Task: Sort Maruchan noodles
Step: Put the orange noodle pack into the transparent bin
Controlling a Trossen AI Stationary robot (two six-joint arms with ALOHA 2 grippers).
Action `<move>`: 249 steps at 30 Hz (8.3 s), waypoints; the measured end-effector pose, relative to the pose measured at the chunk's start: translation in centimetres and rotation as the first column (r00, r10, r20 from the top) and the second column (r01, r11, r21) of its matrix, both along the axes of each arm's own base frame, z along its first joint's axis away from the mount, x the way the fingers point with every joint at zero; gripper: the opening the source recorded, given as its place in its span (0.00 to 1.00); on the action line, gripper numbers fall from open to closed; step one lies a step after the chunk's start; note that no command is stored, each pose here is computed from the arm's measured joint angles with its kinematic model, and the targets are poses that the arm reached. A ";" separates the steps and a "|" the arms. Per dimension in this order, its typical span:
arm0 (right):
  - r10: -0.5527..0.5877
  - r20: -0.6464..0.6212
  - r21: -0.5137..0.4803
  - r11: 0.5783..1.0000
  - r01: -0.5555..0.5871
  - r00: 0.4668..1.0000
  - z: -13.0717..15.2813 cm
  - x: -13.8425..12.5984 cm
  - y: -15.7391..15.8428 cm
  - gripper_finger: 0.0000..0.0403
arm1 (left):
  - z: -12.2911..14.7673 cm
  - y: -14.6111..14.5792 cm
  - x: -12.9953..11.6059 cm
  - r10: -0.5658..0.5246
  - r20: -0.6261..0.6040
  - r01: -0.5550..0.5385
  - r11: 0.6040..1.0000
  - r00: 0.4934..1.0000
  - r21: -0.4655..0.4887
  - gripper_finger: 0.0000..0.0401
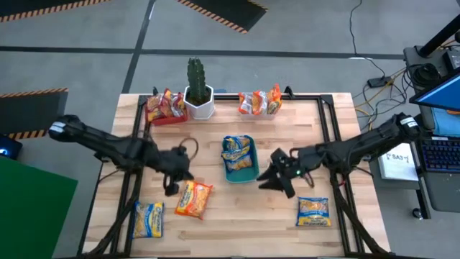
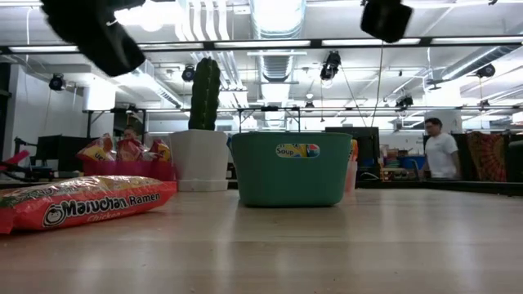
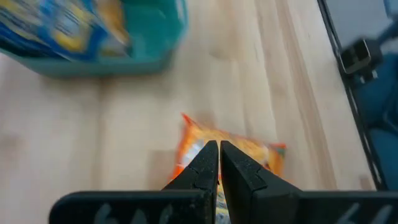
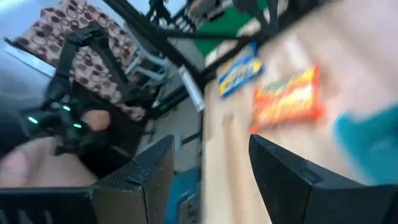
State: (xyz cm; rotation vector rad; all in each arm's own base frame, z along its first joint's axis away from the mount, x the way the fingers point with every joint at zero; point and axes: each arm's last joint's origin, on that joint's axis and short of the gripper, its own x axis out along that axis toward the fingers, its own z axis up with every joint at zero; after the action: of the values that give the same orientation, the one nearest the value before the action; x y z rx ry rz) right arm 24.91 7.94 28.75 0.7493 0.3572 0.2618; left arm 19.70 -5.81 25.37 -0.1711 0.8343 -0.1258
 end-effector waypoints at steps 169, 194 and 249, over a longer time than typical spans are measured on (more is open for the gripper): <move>-0.679 0.086 -0.787 0.402 0.467 0.730 3.6 6.6 -6.7 0.02 | 0.2 -6.9 -0.4 -0.082 0.454 -0.248 0.745 0.887 0.619 0.00; -0.853 0.063 -0.948 0.112 0.299 0.517 -5.7 7.2 -26.6 0.02 | 1.6 -1.3 0.8 0.074 0.446 -0.400 0.585 0.892 0.705 0.00; -0.828 0.065 -0.751 0.327 0.573 0.557 -5.5 5.6 -30.4 0.02 | 1.6 -0.3 1.0 0.101 0.438 -0.410 0.583 0.893 0.701 0.00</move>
State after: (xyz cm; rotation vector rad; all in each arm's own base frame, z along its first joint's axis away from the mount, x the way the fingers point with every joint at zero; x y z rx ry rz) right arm 30.50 -22.45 23.27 0.0896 0.3715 -0.8811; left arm 20.72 -6.08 27.00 0.5616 0.4219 0.4952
